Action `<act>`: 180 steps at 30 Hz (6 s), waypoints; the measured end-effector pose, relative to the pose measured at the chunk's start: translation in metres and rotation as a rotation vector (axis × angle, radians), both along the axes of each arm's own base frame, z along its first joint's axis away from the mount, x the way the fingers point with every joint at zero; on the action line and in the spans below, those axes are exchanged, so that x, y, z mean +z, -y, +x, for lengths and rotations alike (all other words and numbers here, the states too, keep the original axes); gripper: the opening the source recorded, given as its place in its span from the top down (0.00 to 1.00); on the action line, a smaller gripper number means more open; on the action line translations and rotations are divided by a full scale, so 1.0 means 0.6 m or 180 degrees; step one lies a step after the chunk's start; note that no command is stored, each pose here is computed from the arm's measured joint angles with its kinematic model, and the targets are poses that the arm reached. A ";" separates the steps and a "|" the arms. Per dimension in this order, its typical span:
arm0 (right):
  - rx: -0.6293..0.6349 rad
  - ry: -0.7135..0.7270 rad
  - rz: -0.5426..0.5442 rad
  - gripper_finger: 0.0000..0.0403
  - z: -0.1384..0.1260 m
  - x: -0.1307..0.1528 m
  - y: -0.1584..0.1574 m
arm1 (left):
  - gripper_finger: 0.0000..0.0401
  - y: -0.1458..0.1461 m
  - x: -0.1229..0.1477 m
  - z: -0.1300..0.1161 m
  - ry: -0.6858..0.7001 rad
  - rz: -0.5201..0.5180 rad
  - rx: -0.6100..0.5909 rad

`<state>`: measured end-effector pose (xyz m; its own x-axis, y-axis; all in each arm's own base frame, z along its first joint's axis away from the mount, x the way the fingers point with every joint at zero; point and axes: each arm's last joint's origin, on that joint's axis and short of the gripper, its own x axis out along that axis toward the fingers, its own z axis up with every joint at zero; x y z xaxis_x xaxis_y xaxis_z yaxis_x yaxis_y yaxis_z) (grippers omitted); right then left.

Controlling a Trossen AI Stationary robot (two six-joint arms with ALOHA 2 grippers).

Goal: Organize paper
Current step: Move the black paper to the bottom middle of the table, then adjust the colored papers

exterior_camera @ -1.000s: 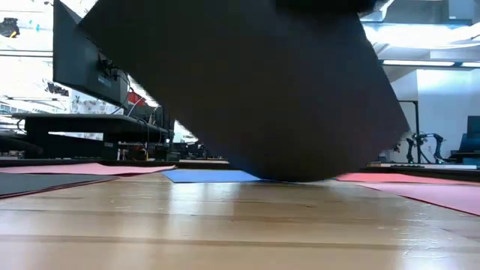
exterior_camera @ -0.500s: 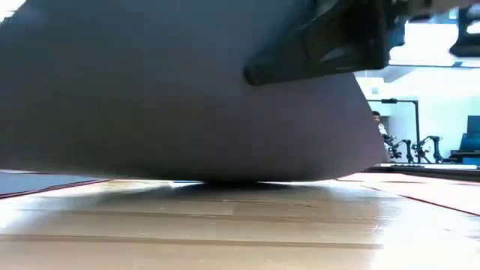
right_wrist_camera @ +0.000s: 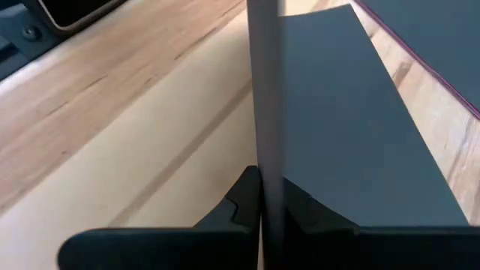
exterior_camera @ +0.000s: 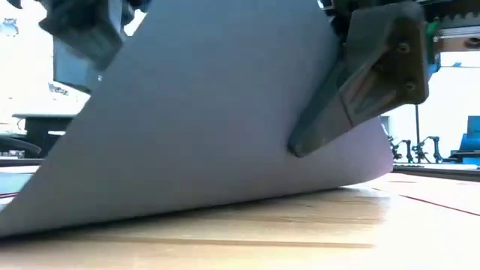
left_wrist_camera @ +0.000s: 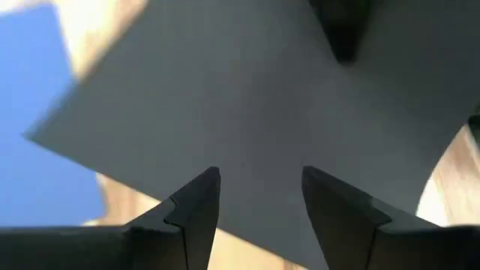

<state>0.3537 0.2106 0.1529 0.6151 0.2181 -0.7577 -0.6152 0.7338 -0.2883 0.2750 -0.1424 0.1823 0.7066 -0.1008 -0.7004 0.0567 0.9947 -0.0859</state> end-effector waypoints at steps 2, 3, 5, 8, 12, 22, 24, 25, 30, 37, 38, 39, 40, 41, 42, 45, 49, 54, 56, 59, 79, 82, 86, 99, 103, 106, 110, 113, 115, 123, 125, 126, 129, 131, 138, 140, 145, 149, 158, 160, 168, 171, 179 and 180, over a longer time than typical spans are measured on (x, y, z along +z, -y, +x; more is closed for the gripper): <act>-0.0013 -0.0016 0.0025 1.00 -0.001 0.000 -0.001 | 0.57 0.005 -0.021 0.011 -0.0150 0.0028 -0.0097; -0.0014 -0.0019 0.0029 1.00 -0.001 0.000 -0.001 | 0.57 0.008 -0.031 0.017 -0.0212 0.0063 -0.0141; -0.0012 -0.0013 0.0038 1.00 -0.001 0.000 -0.001 | 0.57 0.011 -0.046 0.029 -0.0300 0.0148 -0.0185; -0.0105 -0.0040 0.0112 1.00 -0.001 0.000 -0.001 | 0.57 0.013 -0.057 0.045 -0.0401 0.0184 -0.0226; -0.0509 -0.0149 0.0417 1.00 0.003 0.000 0.004 | 0.57 0.013 -0.069 0.053 -0.0498 0.0176 -0.0235; -0.0608 -0.0203 0.0542 0.84 -0.004 0.000 -0.007 | 0.59 0.014 -0.086 0.049 -0.0804 -0.0116 -0.0082; -0.0690 -0.0230 0.0612 0.77 -0.005 0.000 -0.007 | 0.60 0.015 -0.085 0.048 -0.0820 -0.0161 -0.0074; -0.0746 -0.0247 0.0658 0.73 -0.005 0.000 -0.007 | 0.61 0.015 -0.085 0.048 -0.0825 -0.0175 -0.0066; -0.0972 -0.0304 0.0876 0.54 -0.009 0.010 -0.010 | 0.63 0.017 -0.085 0.048 -0.0863 -0.0296 -0.0047; -0.1025 -0.0457 0.1276 0.36 -0.036 0.050 -0.029 | 0.63 0.018 -0.086 0.047 -0.0881 -0.0353 -0.0005; -0.1016 -0.0455 0.1305 0.36 -0.040 0.056 -0.032 | 0.63 0.018 -0.086 0.047 -0.0883 -0.0358 -0.0005; -0.1025 -0.0451 0.1348 0.36 -0.043 0.061 -0.034 | 0.63 0.018 -0.086 0.047 -0.0885 -0.0365 -0.0002; -0.1047 -0.0455 0.1394 0.36 -0.046 0.065 -0.037 | 0.63 0.018 -0.086 0.047 -0.0887 -0.0371 0.0004; -0.1105 -0.0471 0.1458 0.35 -0.047 0.068 -0.038 | 0.63 0.018 -0.086 0.047 -0.0883 -0.0378 0.0007; -0.1200 -0.0497 0.1524 0.35 -0.047 0.069 -0.036 | 0.63 0.019 -0.086 0.047 -0.0882 -0.0380 0.0006; -0.1794 -0.0534 0.1770 0.35 -0.034 0.069 -0.014 | 0.63 0.020 -0.080 0.048 -0.0910 -0.0397 -0.0006; -0.2576 -0.0719 0.1958 0.35 -0.016 0.061 0.034 | 0.63 0.024 -0.058 0.052 -0.1058 -0.0333 -0.0022; -0.3021 -0.0790 0.1988 0.35 -0.001 0.055 0.079 | 0.63 0.024 -0.001 0.053 -0.0988 -0.0102 0.0058; -0.3101 -0.0815 0.1934 0.35 0.004 0.048 0.091 | 0.63 0.023 0.019 0.048 -0.0891 0.0014 0.0104; -0.3191 -0.0901 0.1764 0.35 0.005 0.031 0.103 | 0.63 0.023 0.054 0.032 -0.0643 0.0124 0.0162; -0.2498 -0.1185 0.0729 0.35 0.006 -0.033 0.114 | 0.63 0.000 0.127 -0.081 0.0861 0.0595 0.0630; -0.2282 -0.1225 0.0524 0.35 0.003 -0.034 0.117 | 0.63 -0.009 0.127 -0.075 0.0861 0.0633 0.0690; -0.2142 -0.1283 0.0459 0.35 0.005 -0.032 0.121 | 0.63 -0.023 0.127 -0.067 0.0842 0.0731 0.0725; -0.1829 -0.1127 0.0324 0.35 0.023 0.071 0.108 | 0.63 -0.071 0.127 -0.044 0.0756 0.1030 0.0881; -0.1860 -0.0889 0.0028 0.35 0.036 0.089 0.158 | 0.63 -0.078 0.133 -0.039 0.0837 0.1130 0.0845; -0.2010 -0.0895 -0.0092 0.35 0.054 0.089 0.232 | 0.63 -0.079 0.156 -0.043 0.1089 0.1121 0.0792; -0.2152 -0.0829 -0.0136 0.37 0.070 0.094 0.352 | 0.63 -0.096 0.186 -0.067 0.1191 0.1252 0.0732; -0.2089 -0.0666 -0.0055 0.40 0.076 0.098 0.427 | 0.63 -0.126 0.188 -0.085 0.1301 0.1253 0.0865; -0.1947 -0.0538 0.0114 0.42 0.079 0.101 0.462 | 0.63 -0.150 0.173 -0.092 0.1430 0.1083 0.0867; -0.1458 -0.0514 0.0129 0.46 0.078 0.072 0.507 | 0.63 -0.214 0.117 -0.120 0.1943 0.0682 0.0965; -0.1422 -0.0612 0.0181 0.46 0.082 0.050 0.512 | 0.63 -0.221 0.118 -0.120 0.1942 0.0716 0.1009; -0.1418 -0.0660 0.0188 0.47 0.084 0.038 0.513 | 0.63 -0.224 0.119 -0.119 0.1952 0.0716 0.1023; -0.1432 -0.0792 0.0195 0.48 0.088 0.009 0.517 | 0.63 -0.228 0.120 -0.118 0.1951 0.0703 0.1010; -0.1470 -0.0851 0.0209 0.48 0.089 -0.005 0.523 | 0.63 -0.230 0.117 -0.115 0.1922 0.0727 0.0986; -0.1942 -0.1051 0.0476 0.49 0.082 -0.031 0.555 | 0.63 -0.240 0.114 -0.112 0.1852 0.0842 0.1020; -0.2118 -0.1109 0.0562 0.49 0.077 -0.032 0.566 | 0.63 -0.244 0.114 -0.113 0.1855 0.0851 0.1055; -0.2605 -0.1149 0.0802 0.49 0.066 -0.032 0.593 | 0.63 -0.252 0.114 -0.113 0.1847 0.0871 0.1129; -0.2983 -0.1161 0.0980 0.49 0.057 -0.032 0.616 | 0.63 -0.254 0.114 -0.113 0.1847 0.0849 0.1161; -0.3140 -0.1247 0.1011 0.49 0.047 -0.034 0.629 | 0.63 -0.254 0.113 -0.113 0.1825 0.0814 0.1176; -0.3142 -0.1233 0.1001 0.49 0.047 -0.031 0.628 | 0.63 -0.254 0.113 -0.113 0.1827 0.0809 0.1179; -0.3106 -0.1191 0.0988 0.49 0.045 -0.010 0.615 | 0.63 -0.254 0.113 -0.113 0.1826 0.0808 0.1179; -0.3086 -0.1110 0.0994 0.49 0.044 0.005 0.613 | 0.63 -0.254 0.112 -0.113 0.1824 0.0809 0.1179; -0.2859 -0.0991 0.0903 0.49 0.047 0.032 0.595 | 0.63 -0.254 0.111 -0.113 0.1797 0.0791 0.1187; -0.2741 -0.1027 0.0843 0.49 0.047 0.032 0.587 | 0.63 -0.254 0.110 -0.114 0.1788 0.0786 0.1189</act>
<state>0.3821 -0.1414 0.1720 0.4145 -0.0231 -0.9098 0.1455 0.9885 0.0412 0.2069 0.0099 0.2486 0.9233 0.3326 -0.1920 -0.3218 0.9429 0.0862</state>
